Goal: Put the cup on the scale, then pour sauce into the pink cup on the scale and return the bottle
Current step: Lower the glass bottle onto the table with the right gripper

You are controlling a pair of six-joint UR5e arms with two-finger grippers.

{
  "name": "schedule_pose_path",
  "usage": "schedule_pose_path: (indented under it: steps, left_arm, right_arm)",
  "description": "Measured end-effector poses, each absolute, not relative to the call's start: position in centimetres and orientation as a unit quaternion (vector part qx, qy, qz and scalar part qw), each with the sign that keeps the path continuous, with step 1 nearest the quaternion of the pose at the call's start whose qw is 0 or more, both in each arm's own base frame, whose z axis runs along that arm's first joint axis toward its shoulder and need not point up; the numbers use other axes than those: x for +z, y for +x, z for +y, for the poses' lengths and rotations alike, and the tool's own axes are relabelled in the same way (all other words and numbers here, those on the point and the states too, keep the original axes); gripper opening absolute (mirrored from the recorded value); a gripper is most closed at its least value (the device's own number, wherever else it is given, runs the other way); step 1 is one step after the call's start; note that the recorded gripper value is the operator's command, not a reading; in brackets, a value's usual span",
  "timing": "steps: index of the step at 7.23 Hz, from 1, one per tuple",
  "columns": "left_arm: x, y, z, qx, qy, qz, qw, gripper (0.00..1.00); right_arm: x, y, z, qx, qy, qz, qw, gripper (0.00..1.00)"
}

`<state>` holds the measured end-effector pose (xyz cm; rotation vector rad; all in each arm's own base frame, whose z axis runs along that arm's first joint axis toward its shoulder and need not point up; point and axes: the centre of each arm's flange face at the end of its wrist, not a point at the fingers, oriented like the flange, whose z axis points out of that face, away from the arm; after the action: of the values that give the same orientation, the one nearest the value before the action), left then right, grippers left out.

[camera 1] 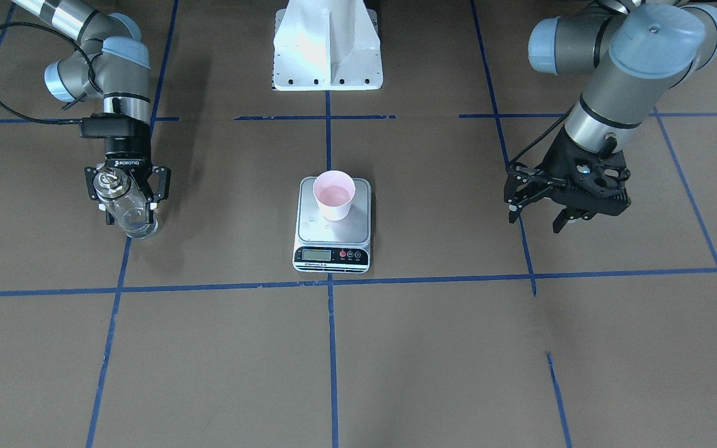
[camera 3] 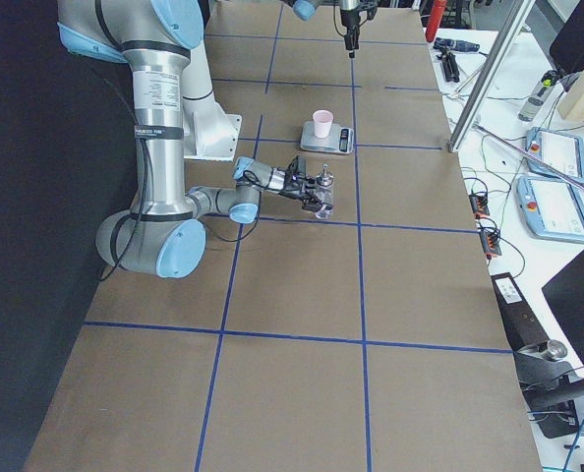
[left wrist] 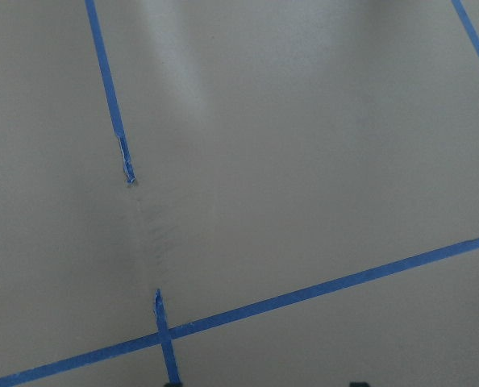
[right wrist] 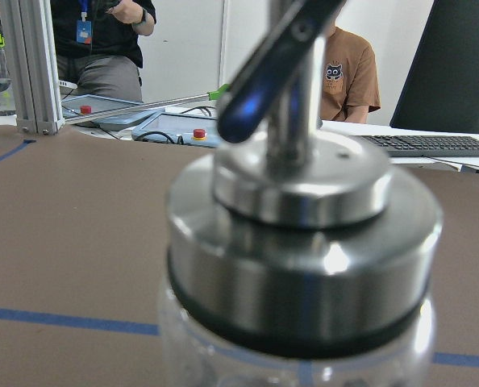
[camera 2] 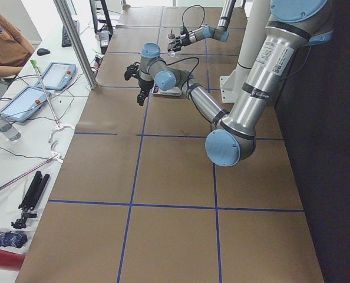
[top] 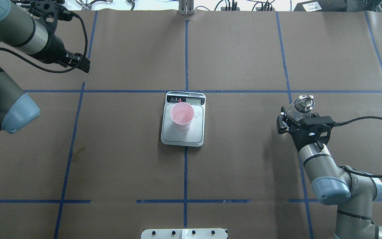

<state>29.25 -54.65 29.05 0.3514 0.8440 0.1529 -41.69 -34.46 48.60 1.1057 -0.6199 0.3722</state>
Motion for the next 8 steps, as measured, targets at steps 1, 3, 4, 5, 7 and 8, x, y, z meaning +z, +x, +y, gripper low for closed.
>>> schedule_pose_path:
  steps: [1, 3, 4, 5, 7, 8]
  left_arm:
    - [28.9, 29.2, -54.5, 0.073, 0.169, 0.409, 0.894, 0.75]
    - [28.5, 29.1, -54.3, 0.073, 0.169, 0.410, 0.893, 0.75]
    - [28.1, 28.9, -54.0, 0.072, 0.165, 0.408, 0.895, 0.75]
    - [27.7, 28.7, -53.8, 0.071, 0.163, 0.407, 0.896, 0.75]
    - [27.5, 28.5, -53.6, 0.071, 0.161, 0.405, 0.897, 0.75]
    - [27.6, 28.5, -53.6, 0.071, 0.160, 0.405, 0.898, 0.75]
  right_arm:
    - [48.9, -41.6, -34.5, 0.177, 0.506, -0.294, 0.791, 0.00]
    - [49.2, -41.3, -34.6, 0.182, 0.498, -0.300, 0.793, 0.00]
    - [49.4, -41.2, -34.5, 0.181, 0.496, -0.300, 0.795, 0.00]
    - [49.5, -41.2, -34.5, 0.181, 0.495, -0.300, 0.795, 0.00]
    - [49.4, -41.2, -34.4, 0.186, 0.491, -0.307, 0.794, 1.00]
    - [49.4, -41.2, -34.4, 0.187, 0.488, -0.310, 0.794, 1.00]
